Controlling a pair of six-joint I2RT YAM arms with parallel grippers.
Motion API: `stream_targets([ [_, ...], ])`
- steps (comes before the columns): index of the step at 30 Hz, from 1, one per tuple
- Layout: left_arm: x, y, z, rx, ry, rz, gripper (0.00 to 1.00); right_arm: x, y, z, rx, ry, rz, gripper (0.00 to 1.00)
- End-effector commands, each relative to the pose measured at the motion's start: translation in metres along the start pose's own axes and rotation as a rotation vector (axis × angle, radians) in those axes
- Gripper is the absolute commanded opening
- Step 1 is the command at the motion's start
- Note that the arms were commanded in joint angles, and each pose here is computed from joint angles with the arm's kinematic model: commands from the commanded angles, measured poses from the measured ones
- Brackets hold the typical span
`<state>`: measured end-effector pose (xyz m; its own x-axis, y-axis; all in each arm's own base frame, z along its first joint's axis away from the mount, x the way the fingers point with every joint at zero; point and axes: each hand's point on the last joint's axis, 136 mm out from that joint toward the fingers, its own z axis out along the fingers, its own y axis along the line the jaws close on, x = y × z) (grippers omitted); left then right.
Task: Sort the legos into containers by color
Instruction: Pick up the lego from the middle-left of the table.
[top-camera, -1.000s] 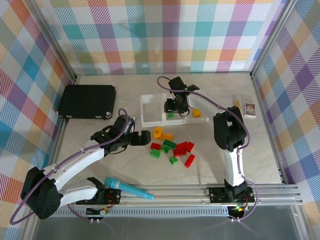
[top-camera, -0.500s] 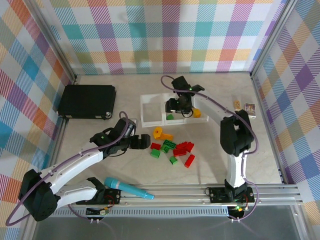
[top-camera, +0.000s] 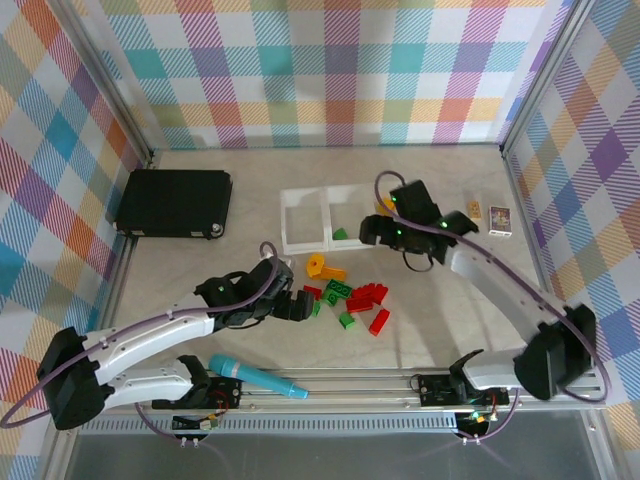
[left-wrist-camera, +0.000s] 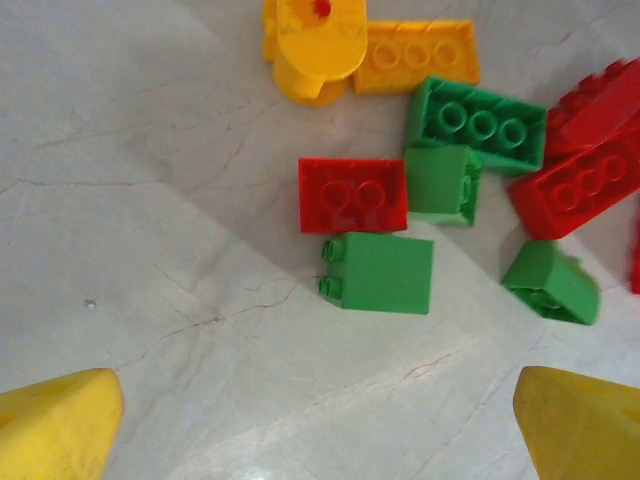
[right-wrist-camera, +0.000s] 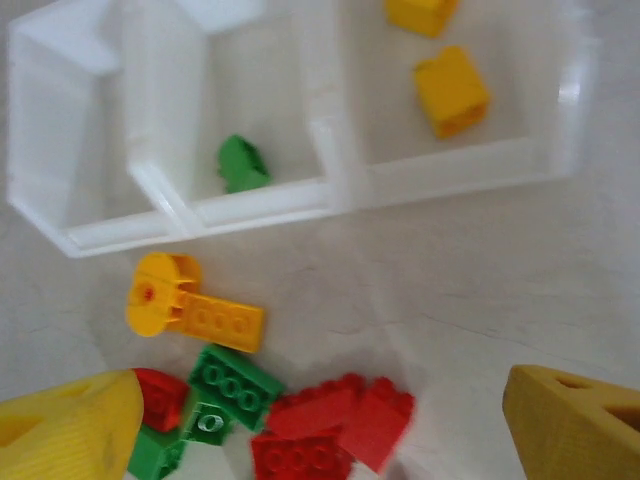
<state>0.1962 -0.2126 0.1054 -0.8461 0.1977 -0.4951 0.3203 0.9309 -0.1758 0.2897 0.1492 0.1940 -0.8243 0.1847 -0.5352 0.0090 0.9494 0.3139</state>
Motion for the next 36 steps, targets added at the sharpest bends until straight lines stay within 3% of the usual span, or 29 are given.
stream_targets([
  [1, 0.005, -0.003, 0.010, -0.033, 0.068, 0.114, 1.00, 0.008, -0.035, -0.013, 0.065, -0.049, 0.044, 0.94],
  [4, 0.008, -0.014, 0.023, -0.003, 0.127, 0.150, 0.97, 0.022, -0.050, -0.014, 0.056, -0.039, 0.099, 0.94],
  [13, 0.026, -0.032, 0.068, -0.008, 0.358, 0.230, 0.73, 0.041, -0.055, -0.003, 0.041, -0.002, 0.108, 0.94],
  [21, 0.025, -0.027, 0.083, -0.052, 0.355, 0.217, 0.72, 0.041, -0.055, -0.005, 0.049, 0.012, 0.074, 0.95],
  [27, 0.017, -0.032, 0.091, -0.060, 0.346, 0.211, 0.65, 0.049, -0.061, -0.003, 0.061, 0.026, 0.076, 0.95],
  [36, 0.015, -0.035, 0.098, -0.068, 0.368, 0.216, 0.39, 0.061, -0.070, -0.003, 0.086, 0.045, 0.071, 0.95],
])
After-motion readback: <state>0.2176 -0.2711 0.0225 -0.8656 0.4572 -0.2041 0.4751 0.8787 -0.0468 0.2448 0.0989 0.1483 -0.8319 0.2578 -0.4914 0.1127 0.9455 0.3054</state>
